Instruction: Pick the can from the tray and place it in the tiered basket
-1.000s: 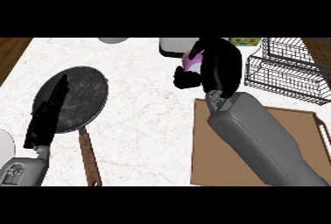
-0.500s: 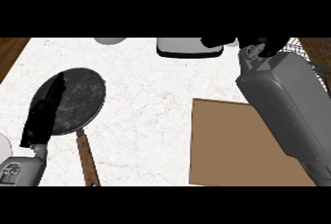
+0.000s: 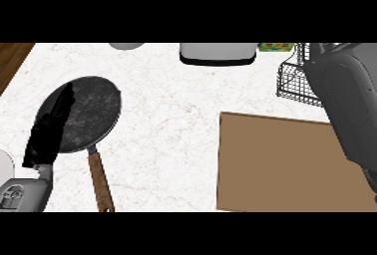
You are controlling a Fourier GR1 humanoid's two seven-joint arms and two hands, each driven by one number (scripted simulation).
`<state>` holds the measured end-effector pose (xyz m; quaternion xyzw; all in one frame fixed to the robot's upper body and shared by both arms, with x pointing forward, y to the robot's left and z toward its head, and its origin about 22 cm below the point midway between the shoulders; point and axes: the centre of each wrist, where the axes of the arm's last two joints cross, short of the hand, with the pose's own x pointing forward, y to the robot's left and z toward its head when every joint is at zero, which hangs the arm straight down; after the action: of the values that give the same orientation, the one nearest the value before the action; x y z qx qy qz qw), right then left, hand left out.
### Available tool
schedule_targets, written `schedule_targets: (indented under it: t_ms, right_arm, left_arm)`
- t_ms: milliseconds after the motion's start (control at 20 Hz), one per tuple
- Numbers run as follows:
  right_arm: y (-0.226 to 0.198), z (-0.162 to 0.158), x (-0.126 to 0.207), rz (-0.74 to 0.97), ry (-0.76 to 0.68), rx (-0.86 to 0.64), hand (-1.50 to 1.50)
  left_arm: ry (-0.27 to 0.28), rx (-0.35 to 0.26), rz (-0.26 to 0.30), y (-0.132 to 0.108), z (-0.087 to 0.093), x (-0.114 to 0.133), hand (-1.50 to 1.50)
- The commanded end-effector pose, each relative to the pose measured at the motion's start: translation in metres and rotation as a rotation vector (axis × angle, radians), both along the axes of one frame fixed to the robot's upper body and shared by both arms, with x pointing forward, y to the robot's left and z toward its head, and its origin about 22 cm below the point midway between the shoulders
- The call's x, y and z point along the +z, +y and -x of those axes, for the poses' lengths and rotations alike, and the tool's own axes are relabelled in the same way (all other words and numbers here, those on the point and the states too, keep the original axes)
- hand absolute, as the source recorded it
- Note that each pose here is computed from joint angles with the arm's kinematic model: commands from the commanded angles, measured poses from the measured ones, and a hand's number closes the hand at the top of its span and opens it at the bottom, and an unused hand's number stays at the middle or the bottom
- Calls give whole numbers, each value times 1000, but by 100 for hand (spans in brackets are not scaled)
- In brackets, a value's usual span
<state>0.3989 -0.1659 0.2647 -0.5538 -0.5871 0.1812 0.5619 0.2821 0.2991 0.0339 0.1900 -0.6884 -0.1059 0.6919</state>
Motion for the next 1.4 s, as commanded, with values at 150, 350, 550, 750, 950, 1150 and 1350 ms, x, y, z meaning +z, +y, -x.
schedule_targets:
  t_ms: [150,350,550,750,950,1150,1350]
  right_arm:
    - [-45,-28,-8,239,68,-176,150]
    - [-81,-35,-11,329,96,-252,150]
    - [-127,-31,-17,340,96,-233,150]
    - [-136,-30,-32,323,165,-152,150]
    - [-165,-35,-40,253,186,-110,150]
    - [-178,-38,-62,167,207,-102,150]
    - [-184,-35,-72,-7,287,-77,150]
  left_arm:
    - [-22,-23,-1,16,3,12,0]
    - [-17,-19,-9,7,5,-2,0]
    - [-8,-4,4,-5,5,5,0]
    - [-3,-3,-13,-5,9,8,0]
    - [-11,11,-2,0,-5,0,0]
    - [-11,3,0,-4,-3,16,0]
    - [-14,2,-6,-8,5,11,0]
